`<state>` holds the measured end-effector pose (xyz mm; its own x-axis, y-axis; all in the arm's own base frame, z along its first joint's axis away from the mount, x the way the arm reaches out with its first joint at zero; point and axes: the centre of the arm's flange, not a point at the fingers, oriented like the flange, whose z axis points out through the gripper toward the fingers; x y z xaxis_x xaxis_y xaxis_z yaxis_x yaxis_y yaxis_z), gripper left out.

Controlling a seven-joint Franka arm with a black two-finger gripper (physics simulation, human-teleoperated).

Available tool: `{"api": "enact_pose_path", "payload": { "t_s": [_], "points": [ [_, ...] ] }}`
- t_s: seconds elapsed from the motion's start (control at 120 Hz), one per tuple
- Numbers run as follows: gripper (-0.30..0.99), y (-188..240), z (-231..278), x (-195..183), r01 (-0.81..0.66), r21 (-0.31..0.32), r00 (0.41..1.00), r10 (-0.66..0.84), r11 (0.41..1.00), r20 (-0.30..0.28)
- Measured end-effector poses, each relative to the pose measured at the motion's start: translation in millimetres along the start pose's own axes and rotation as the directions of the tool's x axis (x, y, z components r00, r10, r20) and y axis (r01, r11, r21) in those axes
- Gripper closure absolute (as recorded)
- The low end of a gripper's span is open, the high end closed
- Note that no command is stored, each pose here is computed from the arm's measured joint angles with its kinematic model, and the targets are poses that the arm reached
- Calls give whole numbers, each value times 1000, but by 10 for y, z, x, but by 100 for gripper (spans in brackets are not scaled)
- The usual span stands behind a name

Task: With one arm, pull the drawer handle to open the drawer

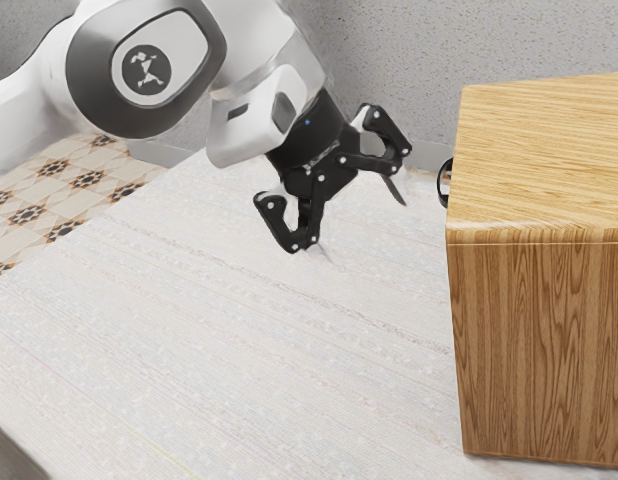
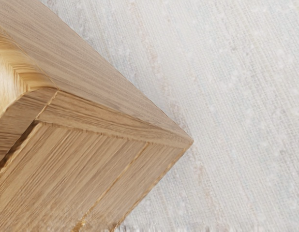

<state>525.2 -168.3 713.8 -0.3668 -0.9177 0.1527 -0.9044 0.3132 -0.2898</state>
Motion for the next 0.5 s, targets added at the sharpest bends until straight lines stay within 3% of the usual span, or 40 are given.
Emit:
{"api": "enact_pose_path", "payload": {
  "t_s": [0.092, 0.192, 0.258, 0.358, 0.5],
  "points": [
    [0, 45, -132, -750, -55, 64, 998, 55, 996, 8],
    [0, 356, -452, -1992, -20, 129, 996, 9, 991, 84],
    [0, 560, -610, -2507, -38, 151, 992, 18, 988, 126],
    [0, 651, -716, -2744, -140, 162, 980, 113, 977, 163],
    [2, 442, -654, -2584, -335, 173, 937, 309, 926, 164]
  ]
}}
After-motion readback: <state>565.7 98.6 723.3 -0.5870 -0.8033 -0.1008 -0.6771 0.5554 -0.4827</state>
